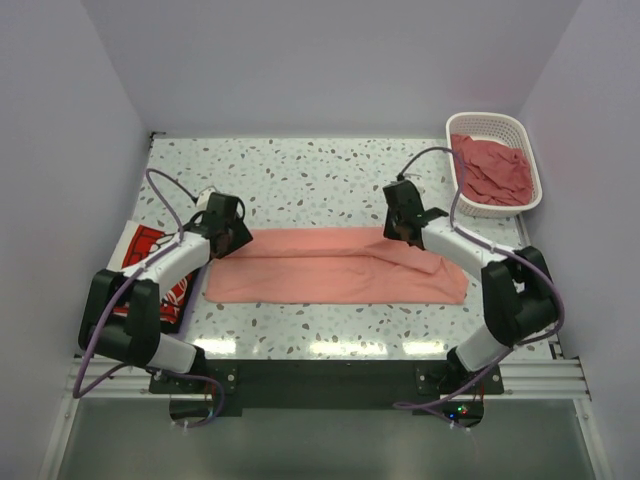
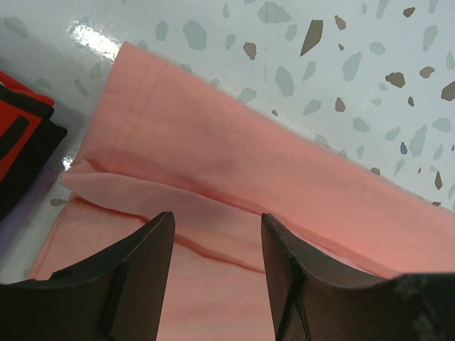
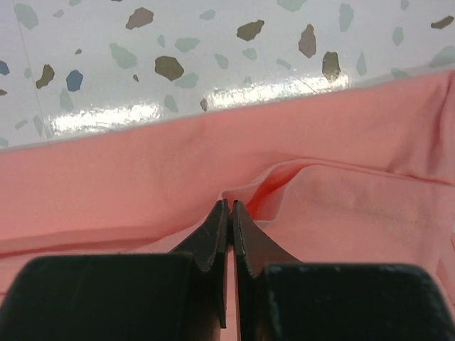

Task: Fold and stack the t-shirts
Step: Fold the tshirt

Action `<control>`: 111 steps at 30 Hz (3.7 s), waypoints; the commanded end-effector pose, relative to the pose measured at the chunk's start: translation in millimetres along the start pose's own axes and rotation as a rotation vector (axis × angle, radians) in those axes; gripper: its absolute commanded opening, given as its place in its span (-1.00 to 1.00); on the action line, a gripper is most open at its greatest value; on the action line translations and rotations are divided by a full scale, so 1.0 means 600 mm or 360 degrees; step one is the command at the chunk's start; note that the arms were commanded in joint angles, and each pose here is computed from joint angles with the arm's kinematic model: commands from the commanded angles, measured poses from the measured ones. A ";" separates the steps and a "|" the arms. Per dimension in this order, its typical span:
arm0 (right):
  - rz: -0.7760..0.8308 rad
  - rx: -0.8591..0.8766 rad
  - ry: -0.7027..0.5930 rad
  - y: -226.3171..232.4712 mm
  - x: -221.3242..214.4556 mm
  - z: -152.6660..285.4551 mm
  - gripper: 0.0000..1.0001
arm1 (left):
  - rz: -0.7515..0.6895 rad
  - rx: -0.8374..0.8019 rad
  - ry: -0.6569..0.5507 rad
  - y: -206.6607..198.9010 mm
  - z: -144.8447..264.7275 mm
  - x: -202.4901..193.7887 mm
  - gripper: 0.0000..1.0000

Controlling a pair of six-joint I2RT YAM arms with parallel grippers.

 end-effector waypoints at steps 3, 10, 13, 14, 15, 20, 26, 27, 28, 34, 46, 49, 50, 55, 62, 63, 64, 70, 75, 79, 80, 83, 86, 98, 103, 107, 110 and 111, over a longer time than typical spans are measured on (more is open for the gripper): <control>-0.0069 0.0090 -0.0052 -0.009 -0.013 0.046 -1.00 | 0.0053 -0.0083 -0.0023 -0.021 -0.005 0.005 0.13; -0.0119 0.0166 -0.0049 -0.026 -0.050 0.078 -1.00 | 0.0081 -0.0150 -0.0007 -0.039 -0.002 0.013 0.13; -0.0123 0.0170 -0.0026 -0.034 -0.071 0.082 -1.00 | 0.0097 -0.0169 0.0002 -0.045 -0.004 0.014 0.13; -0.0129 0.0179 -0.0039 -0.036 -0.070 0.087 -1.00 | 0.0098 -0.0168 0.0008 -0.047 -0.006 0.014 0.14; -0.0130 0.0178 -0.0029 -0.040 -0.078 0.088 -1.00 | 0.0100 -0.0166 0.0013 -0.047 -0.007 0.013 0.14; -0.0164 0.0241 0.0002 -0.043 -0.101 0.095 -1.00 | 0.0106 -0.0154 0.0035 -0.041 -0.015 0.001 0.14; -0.0208 0.0312 0.0069 -0.038 -0.129 0.088 -0.99 | 0.0101 -0.0124 0.0052 -0.030 -0.020 -0.010 0.14; -0.0221 0.0316 0.0068 -0.037 -0.131 0.088 -0.99 | 0.0101 -0.0120 0.0052 -0.029 -0.021 -0.011 0.14; -0.0232 0.0329 0.0065 -0.036 -0.132 0.088 -0.99 | 0.0098 -0.0108 0.0047 -0.025 -0.021 -0.012 0.14; -0.0277 0.0371 0.0072 -0.031 -0.139 0.086 -0.97 | 0.0109 -0.0021 0.0037 0.002 -0.023 -0.028 0.13; -0.0358 0.0487 0.0121 -0.009 -0.149 0.080 -0.96 | 0.0148 0.0040 -0.0028 0.029 -0.017 -0.036 0.09; -0.0385 0.0517 0.0120 -0.002 -0.147 0.082 -0.93 | 0.0140 -0.0008 -0.0040 0.019 -0.016 -0.029 0.07; -0.0411 0.0538 0.0126 0.003 -0.145 0.085 -0.93 | 0.0142 -0.0016 -0.0041 0.017 -0.015 -0.028 0.07; -0.0493 0.0602 0.0122 0.019 -0.139 0.085 -0.93 | 0.0129 -0.0080 -0.0068 -0.002 -0.009 -0.011 0.06; -0.0631 0.0600 0.0096 0.023 -0.145 0.083 -0.94 | 0.0110 -0.0127 -0.0066 -0.014 -0.004 -0.004 0.04; -0.0644 0.0587 0.0078 0.021 -0.145 0.083 -0.94 | 0.0107 -0.0129 -0.0066 -0.014 -0.003 -0.002 0.04; -0.0658 0.0590 0.0070 0.021 -0.146 0.084 -0.94 | 0.0102 -0.0139 -0.0060 -0.015 -0.003 -0.003 0.04; -0.0667 0.0592 0.0070 0.021 -0.161 0.087 -0.92 | 0.0065 -0.0275 -0.0028 -0.037 -0.001 -0.005 0.03; -0.0754 0.0649 0.0031 0.028 -0.169 0.094 -0.93 | 0.0014 -0.0364 -0.0008 -0.058 0.005 -0.014 0.03; -0.0827 0.0681 -0.0004 0.030 -0.165 0.099 -0.92 | -0.0027 -0.0398 -0.0004 -0.070 0.009 -0.017 0.03; -0.0833 0.0677 -0.0003 0.029 -0.167 0.098 -0.92 | -0.0034 -0.0409 -0.0003 -0.074 0.010 -0.018 0.03; -0.0873 0.0678 -0.0013 0.029 -0.169 0.096 -0.92 | -0.0064 -0.0443 0.0011 -0.083 0.012 -0.020 0.03; -0.0926 0.0664 -0.0004 0.027 -0.176 0.089 -0.88 | -0.0095 -0.0481 0.0031 -0.093 0.013 -0.025 0.03; -0.0719 0.0614 -0.0184 0.012 -0.119 0.136 0.19 | -0.0439 -0.0882 0.0162 -0.200 0.052 -0.097 0.07; -0.0612 0.0394 -0.0353 -0.048 -0.086 0.192 0.30 | -0.0615 -0.1066 0.0178 -0.272 0.081 -0.141 0.08; -0.0477 0.0151 -0.0404 -0.094 -0.068 0.205 0.31 | -0.0713 -0.1138 0.0226 -0.310 0.094 -0.178 0.10; -0.0402 -0.0007 -0.0347 -0.124 -0.059 0.196 0.31 | -0.0774 -0.1186 0.0275 -0.335 0.103 -0.213 0.13; -0.0400 -0.0035 -0.0322 -0.134 -0.056 0.192 0.31 | -0.0791 -0.1197 0.0281 -0.346 0.104 -0.221 0.13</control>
Point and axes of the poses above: each gripper's point midway between its finger pads, its own z axis back along the fingers, its own y axis along the line the jaws close on, x = y × z, the point moved 5 cm from there along z, back along the fingers
